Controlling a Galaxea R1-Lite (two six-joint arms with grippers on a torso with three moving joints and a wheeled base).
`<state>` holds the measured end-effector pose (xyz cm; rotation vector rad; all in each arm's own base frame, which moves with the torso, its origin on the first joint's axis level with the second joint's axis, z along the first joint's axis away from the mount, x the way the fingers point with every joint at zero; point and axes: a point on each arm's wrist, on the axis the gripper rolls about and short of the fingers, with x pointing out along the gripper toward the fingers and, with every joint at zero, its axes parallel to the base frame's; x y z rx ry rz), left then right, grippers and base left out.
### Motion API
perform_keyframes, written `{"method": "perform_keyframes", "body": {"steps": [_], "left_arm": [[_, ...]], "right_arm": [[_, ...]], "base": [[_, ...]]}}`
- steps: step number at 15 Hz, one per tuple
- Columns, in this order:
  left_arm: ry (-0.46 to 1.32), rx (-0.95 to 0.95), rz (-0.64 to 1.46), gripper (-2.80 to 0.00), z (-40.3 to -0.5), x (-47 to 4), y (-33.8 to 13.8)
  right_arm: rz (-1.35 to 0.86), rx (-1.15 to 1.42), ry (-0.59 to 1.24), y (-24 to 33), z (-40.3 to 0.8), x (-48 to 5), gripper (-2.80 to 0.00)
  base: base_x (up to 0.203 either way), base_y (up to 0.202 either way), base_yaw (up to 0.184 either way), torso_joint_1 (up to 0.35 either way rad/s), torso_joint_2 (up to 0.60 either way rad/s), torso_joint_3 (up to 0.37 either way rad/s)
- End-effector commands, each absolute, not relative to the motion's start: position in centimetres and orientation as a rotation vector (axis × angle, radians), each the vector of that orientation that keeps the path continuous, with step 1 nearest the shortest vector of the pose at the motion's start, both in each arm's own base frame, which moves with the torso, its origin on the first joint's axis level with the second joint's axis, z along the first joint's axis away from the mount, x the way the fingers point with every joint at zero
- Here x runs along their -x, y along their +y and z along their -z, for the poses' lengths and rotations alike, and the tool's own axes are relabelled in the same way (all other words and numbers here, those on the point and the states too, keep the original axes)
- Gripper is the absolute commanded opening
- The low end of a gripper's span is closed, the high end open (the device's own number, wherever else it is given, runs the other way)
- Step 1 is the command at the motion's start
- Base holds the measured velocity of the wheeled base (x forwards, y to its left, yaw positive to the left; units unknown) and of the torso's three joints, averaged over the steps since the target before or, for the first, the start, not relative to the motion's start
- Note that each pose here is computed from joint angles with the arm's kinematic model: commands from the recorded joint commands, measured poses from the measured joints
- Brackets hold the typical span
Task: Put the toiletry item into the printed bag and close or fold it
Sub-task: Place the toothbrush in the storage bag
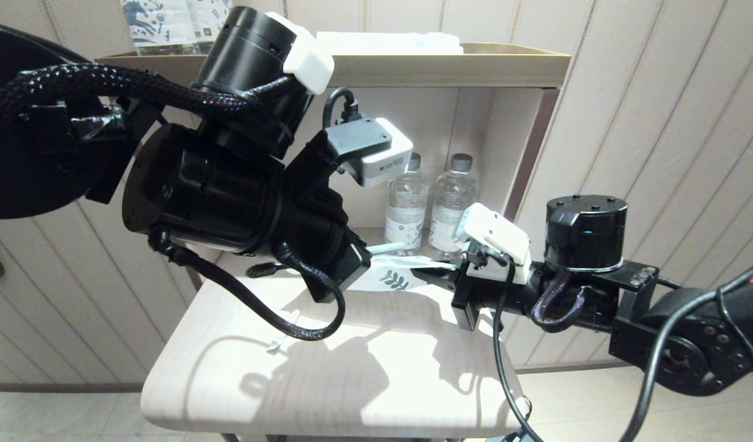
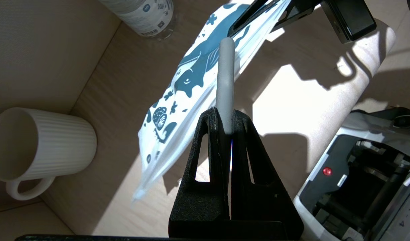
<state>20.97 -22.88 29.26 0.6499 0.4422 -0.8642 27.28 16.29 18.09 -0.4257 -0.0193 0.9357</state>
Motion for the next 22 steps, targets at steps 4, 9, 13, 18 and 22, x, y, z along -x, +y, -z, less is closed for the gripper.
{"method": "perform_keyframes", "body": {"steps": [4, 9, 13, 18, 22], "left_arm": [[0.458, -0.662, 0.867, -2.8, -28.9, -20.9, -22.8], [0.52, -0.691, 0.877, -2.8, -27.0, -21.2, -23.3], [0.523, -0.694, 0.877, -2.8, -26.3, -22.1, -24.1], [0.515, -0.693, 0.878, -2.8, -25.8, -22.9, -25.1], [0.507, -0.669, 0.909, -2.8, -25.4, -23.3, -25.7]], "right_arm": [[-0.941, 0.428, -0.016, 16.5, -17.8, -27.5, -2.8], [-0.944, 0.428, -0.017, 16.5, -17.8, -27.4, -2.8], [-0.946, 0.428, -0.017, 16.6, -17.8, -27.4, -2.8], [-0.949, 0.428, -0.014, 16.6, -17.7, -27.3, -2.8], [-0.957, 0.427, -0.014, 16.6, -17.7, -27.2, -2.8]], "base": [[0.0, 0.0, 0.0, 0.0, 0.0, 0.0], [0.0, 0.0, 0.0, 0.0, 0.0, 0.0], [0.0, 0.0, 0.0, 0.0, 0.0, 0.0], [0.0, 0.0, 0.0, 0.0, 0.0, 0.0], [0.0, 0.0, 0.0, 0.0, 0.0, 0.0]]}}
